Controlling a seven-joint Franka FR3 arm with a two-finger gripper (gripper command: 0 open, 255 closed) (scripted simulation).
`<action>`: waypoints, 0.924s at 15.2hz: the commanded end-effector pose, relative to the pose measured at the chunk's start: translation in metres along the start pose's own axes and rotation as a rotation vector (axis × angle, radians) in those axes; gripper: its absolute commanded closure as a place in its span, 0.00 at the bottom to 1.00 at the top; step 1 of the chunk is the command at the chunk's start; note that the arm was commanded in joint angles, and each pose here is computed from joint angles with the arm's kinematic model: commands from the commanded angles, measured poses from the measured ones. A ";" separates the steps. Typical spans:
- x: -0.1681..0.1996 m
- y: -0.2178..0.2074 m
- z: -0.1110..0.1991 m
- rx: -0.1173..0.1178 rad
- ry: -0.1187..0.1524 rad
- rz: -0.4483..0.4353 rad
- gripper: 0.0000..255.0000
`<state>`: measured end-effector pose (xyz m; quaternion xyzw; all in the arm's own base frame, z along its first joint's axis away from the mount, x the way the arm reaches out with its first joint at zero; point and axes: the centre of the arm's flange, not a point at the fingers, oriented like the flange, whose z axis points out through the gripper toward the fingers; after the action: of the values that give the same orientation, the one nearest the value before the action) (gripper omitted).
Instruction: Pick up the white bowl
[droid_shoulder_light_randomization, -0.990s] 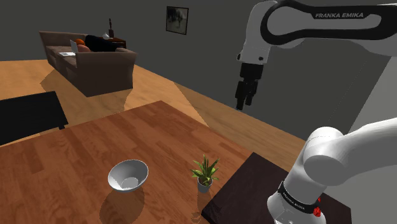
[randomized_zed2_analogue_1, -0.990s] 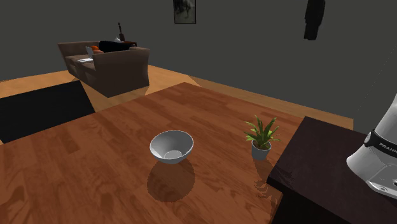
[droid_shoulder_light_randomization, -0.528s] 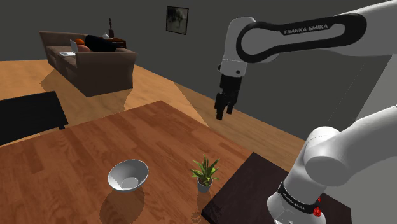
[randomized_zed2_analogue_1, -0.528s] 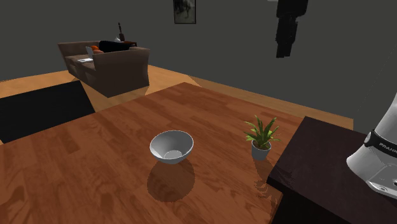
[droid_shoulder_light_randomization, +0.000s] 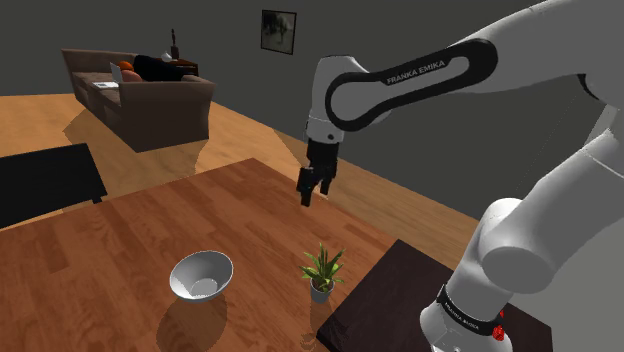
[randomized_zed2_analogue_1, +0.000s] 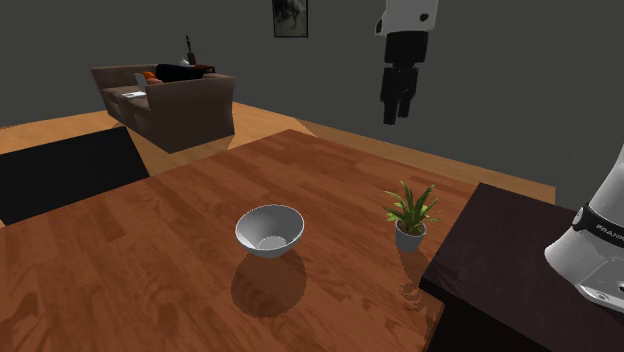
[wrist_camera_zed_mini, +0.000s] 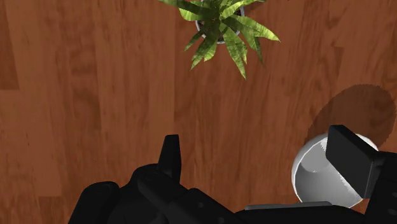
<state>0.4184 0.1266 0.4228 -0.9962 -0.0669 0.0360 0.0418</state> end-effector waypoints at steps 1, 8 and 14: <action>0.016 -0.010 0.018 -0.003 0.009 -0.010 0.00; 0.077 -0.050 0.072 -0.015 0.034 -0.044 0.00; 0.129 -0.085 0.117 -0.025 0.056 -0.073 0.00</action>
<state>0.5187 0.2269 0.3134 -0.9944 -0.1001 0.0079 0.0332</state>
